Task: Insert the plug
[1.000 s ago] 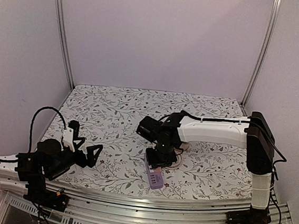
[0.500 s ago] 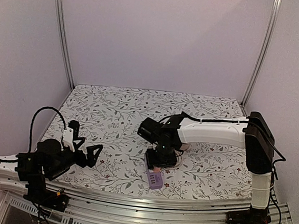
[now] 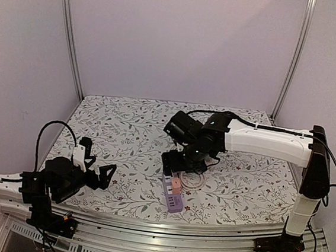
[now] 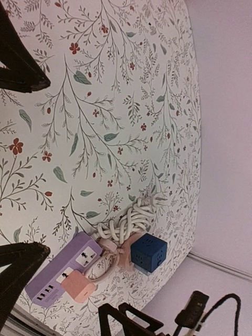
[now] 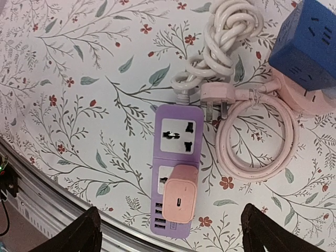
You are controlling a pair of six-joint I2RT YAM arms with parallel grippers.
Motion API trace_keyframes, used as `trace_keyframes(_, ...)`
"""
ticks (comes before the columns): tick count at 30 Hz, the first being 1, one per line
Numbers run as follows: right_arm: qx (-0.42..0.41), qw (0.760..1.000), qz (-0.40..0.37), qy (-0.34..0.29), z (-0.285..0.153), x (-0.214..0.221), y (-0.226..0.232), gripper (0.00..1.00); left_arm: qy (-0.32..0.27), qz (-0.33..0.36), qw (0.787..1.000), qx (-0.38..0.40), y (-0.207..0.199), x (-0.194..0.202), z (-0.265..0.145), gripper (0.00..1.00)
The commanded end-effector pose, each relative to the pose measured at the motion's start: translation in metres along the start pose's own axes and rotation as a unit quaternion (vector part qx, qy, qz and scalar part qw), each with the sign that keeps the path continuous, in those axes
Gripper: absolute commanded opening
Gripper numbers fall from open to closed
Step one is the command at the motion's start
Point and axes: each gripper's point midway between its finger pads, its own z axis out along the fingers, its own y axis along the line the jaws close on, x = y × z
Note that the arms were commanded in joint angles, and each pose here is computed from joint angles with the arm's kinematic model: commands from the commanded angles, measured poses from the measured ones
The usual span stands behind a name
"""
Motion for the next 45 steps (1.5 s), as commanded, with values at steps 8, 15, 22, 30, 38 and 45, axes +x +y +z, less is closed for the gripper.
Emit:
trace_keyframes(8,-0.052,0.978,0.010,-0.203,-0.090,-0.055,-0.037,0.99,-0.001,0.023,0.999,-0.040,-0.001,-0.021,0.010,1.00)
trace_keyframes(15,-0.019,0.920,0.024,-0.391,-0.152,-0.063,-0.094,0.99,-0.033,0.053,0.994,-0.087,-0.005,-0.069,0.015,1.00)
trace_keyframes(22,-0.027,0.885,0.026,-0.465,-0.172,-0.042,-0.125,0.99,-0.055,0.086,0.978,-0.183,0.018,-0.099,0.020,0.99)
trace_keyframes(30,-0.027,0.865,0.016,-0.500,-0.174,-0.028,-0.140,0.99,-0.057,0.089,0.969,-0.222,0.042,-0.105,0.028,0.99)
trace_keyframes(38,-0.029,0.859,0.009,-0.510,-0.178,-0.025,-0.143,0.99,-0.055,0.081,0.967,-0.236,0.056,-0.104,0.030,0.99)
trace_keyframes(45,-0.032,0.860,0.006,-0.510,-0.177,-0.025,-0.141,0.99,-0.056,0.078,0.967,-0.236,0.059,-0.105,0.029,1.00)
